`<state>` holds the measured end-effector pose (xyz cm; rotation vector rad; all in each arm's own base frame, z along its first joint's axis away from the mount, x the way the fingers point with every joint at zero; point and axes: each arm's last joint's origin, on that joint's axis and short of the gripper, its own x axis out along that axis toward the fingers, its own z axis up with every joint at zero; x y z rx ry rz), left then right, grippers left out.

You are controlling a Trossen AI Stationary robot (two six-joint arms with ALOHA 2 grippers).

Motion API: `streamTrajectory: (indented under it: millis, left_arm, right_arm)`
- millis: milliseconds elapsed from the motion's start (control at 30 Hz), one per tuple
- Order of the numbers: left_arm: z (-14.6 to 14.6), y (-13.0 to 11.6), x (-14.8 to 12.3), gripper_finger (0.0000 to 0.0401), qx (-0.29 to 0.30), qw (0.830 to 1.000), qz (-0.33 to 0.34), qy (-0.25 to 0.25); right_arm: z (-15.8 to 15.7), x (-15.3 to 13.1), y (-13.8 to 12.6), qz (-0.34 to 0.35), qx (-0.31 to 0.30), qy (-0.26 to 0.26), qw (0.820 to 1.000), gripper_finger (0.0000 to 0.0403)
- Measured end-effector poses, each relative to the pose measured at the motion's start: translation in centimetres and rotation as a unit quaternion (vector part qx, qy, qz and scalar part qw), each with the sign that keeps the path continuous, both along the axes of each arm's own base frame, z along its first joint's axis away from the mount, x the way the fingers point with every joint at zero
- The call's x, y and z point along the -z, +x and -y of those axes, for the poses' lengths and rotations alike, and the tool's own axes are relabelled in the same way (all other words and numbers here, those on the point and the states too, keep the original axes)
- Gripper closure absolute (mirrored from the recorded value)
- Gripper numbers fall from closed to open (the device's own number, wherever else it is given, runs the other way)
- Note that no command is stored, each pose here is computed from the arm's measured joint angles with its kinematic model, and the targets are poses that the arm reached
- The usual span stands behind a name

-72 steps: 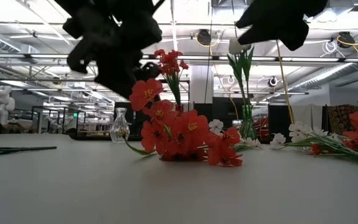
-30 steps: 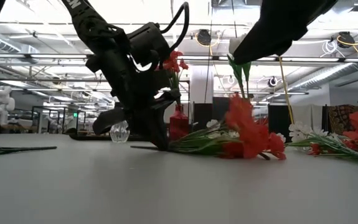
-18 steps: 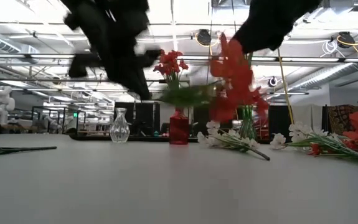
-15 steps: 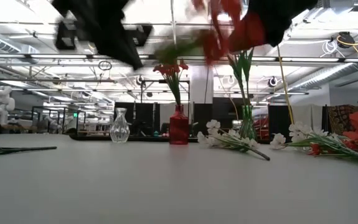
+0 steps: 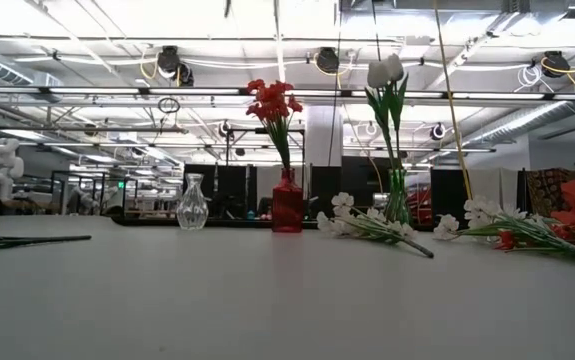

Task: Sort flowers into vase by color
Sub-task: Put the left red flowers into the red vase

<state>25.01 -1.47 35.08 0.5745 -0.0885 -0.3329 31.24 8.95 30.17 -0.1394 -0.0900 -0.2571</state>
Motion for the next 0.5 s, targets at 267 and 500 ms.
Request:
streamTrajectory:
  millis: [267,500]
  left_arm:
    - [0.1,3.4,1.3,0.0401,0.001,0.999,0.033,-0.038]
    - [-0.1,5.4,3.1,0.0401,-0.006,0.999,0.026,-0.038]
  right_arm:
    - [-0.2,-1.8,-0.3,0.096,-0.049,-0.019,0.994,0.0134]
    - [-0.2,-2.0,-0.3,0.102,-0.044,-0.031,0.993,0.0145]
